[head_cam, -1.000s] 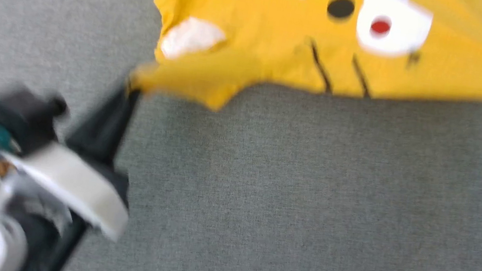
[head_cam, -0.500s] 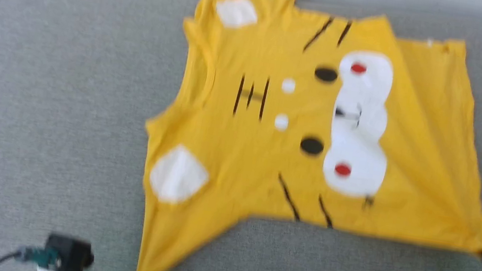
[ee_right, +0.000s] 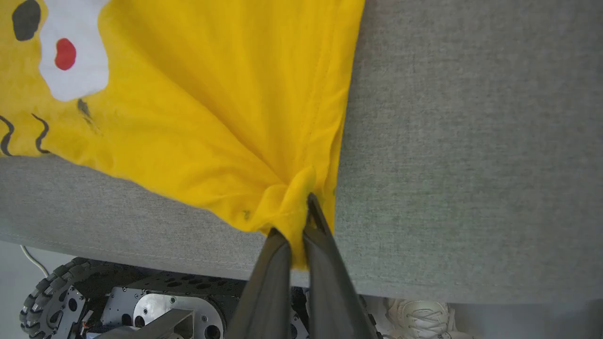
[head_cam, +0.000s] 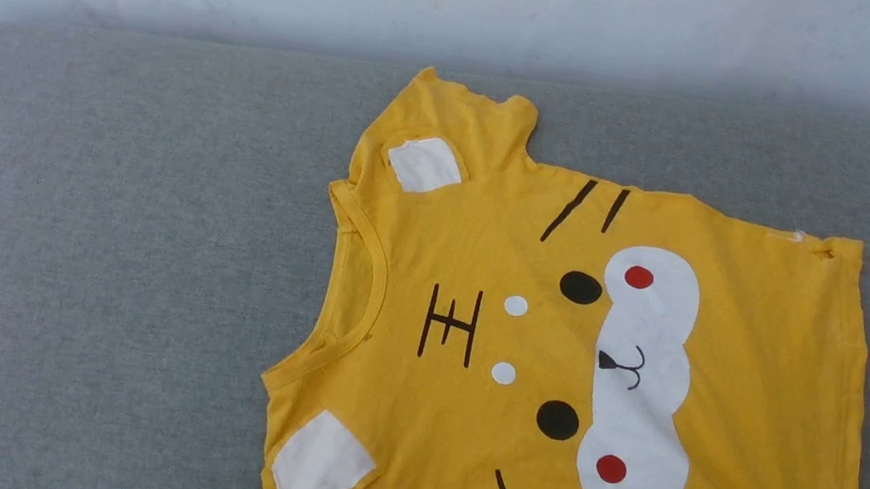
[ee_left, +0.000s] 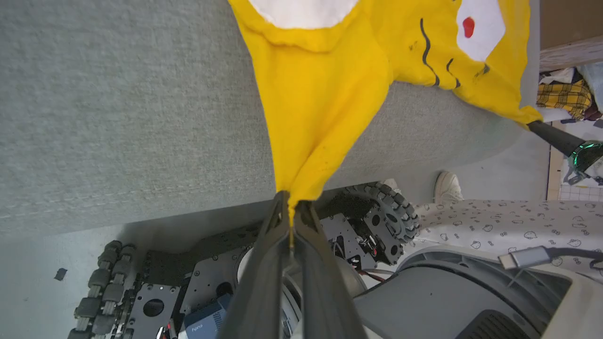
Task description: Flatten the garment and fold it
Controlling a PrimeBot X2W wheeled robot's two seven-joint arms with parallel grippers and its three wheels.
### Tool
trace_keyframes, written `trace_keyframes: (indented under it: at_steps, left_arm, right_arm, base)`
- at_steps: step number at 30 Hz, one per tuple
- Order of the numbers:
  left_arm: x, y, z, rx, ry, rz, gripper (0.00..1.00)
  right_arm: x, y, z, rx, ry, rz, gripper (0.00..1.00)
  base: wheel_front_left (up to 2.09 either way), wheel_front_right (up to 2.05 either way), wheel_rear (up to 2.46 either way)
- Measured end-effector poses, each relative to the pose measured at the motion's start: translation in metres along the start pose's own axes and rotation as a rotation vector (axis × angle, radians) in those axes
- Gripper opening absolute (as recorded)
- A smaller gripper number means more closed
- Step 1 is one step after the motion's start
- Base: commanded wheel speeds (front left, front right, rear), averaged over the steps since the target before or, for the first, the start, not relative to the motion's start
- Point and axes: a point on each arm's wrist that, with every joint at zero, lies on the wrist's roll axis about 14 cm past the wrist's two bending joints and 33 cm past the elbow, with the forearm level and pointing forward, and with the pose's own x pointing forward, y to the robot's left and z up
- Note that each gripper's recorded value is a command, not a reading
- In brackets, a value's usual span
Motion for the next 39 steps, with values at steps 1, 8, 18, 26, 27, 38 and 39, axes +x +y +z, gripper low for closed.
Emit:
trace_keyframes:
  at_steps: [1,8,18,26,27,38,39]
  left_arm:
    - [-0.003,0.001,0.007,0.007,-0.039,0.006,0.00]
    - [-0.014,-0.003,0.072,0.152,-0.325,0.013,0.00]
    - [-0.001,-0.026,0.188,0.456,-0.608,-0.008,0.00]
    - [0.038,-0.027,0.245,0.499,-0.671,-0.014,0.00]
    - [0.044,-0.026,0.249,0.499,-0.674,-0.015,0.00]
    - [0.119,0.002,0.237,0.467,-0.545,0.004,0.00]
    - [0.124,0.005,0.234,0.460,-0.529,0.008,0.00]
  right_arm:
    - [-0.002,0.000,0.002,-0.002,-0.009,0.001,0.00]
    - [-0.004,0.004,0.048,-0.054,-0.153,0.001,0.00]
    - [0.009,0.007,0.129,-0.132,-0.347,-0.015,0.00]
    - [0.036,0.001,0.157,-0.165,-0.354,-0.035,0.00]
    - [0.041,-0.001,0.157,-0.169,-0.344,-0.042,0.00]
    - [0.081,-0.017,0.122,-0.138,-0.197,-0.069,0.00]
    - [0.084,-0.016,0.119,-0.137,-0.191,-0.068,0.00]
  base:
    - [0.00,0.00,0.00]
    - [0.00,0.00,0.00]
    - [0.00,0.00,0.00]
    - [0.00,0.00,0.00]
    - [0.00,0.00,0.00]
    - [0.00,0.00,0.00]
    - [0.00,0.00,0.00]
